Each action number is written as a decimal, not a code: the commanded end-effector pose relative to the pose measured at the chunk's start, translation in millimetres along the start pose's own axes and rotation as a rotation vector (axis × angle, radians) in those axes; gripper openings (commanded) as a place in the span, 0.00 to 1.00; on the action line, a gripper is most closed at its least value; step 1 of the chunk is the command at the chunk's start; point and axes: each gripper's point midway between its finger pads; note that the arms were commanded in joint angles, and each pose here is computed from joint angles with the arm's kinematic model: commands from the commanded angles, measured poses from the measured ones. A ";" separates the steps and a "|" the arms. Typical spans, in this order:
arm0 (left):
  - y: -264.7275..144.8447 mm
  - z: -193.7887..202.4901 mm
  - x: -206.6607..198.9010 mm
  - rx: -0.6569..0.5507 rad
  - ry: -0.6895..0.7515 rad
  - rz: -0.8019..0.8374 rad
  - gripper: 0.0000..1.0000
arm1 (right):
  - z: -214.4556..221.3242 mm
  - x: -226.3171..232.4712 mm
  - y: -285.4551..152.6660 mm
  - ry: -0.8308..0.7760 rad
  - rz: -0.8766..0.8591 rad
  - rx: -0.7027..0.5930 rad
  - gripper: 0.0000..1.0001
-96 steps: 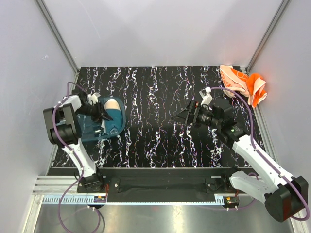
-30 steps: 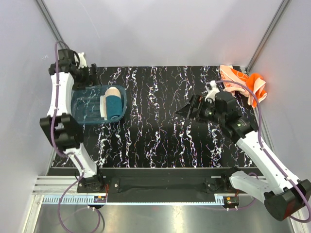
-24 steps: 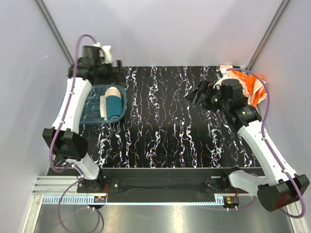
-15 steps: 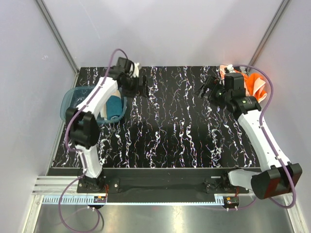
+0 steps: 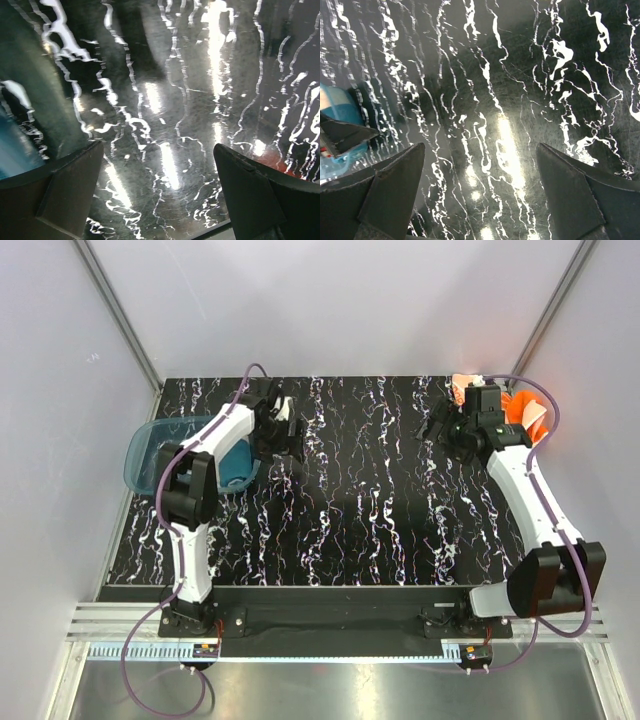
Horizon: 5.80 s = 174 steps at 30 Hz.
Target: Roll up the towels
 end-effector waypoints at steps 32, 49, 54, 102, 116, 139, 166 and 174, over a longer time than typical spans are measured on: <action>-56.4 14.1 -25.5 -0.127 0.127 0.079 0.99 | -163.1 -185.2 160.6 0.020 0.756 -0.096 0.91; -70.7 9.6 -30.0 -0.207 0.164 0.077 0.99 | 2.4 5.3 131.5 0.231 0.027 0.166 0.00; -76.1 12.1 -34.5 -0.226 0.166 0.083 0.99 | 55.2 108.1 93.8 0.172 -0.218 0.265 0.25; 15.6 -94.1 -116.4 -0.314 0.027 0.330 0.99 | 244.5 3.3 10.9 -0.296 0.229 0.431 0.74; 7.2 -62.6 -90.9 -0.295 0.013 0.328 0.99 | 272.5 -29.8 43.2 -0.410 0.414 0.450 0.50; -64.1 -29.1 -74.3 -0.413 0.059 0.159 0.99 | -8.2 -34.2 -170.6 -0.167 0.452 -0.313 0.00; 61.9 34.0 -79.4 -0.153 0.081 0.083 0.50 | 14.4 -28.1 -116.3 -0.127 0.325 -0.199 0.00; -4.6 2.2 -85.9 -0.231 0.184 -0.005 0.00 | -28.5 -9.0 -147.4 -0.094 0.273 -0.314 0.00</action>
Point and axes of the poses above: each gripper's point midway between its finger pads, its own y axis out along the fingers, its own x axis along the line the jaws close on, z = x × y, and after that the axes turned 3 degrees about y, right-handed
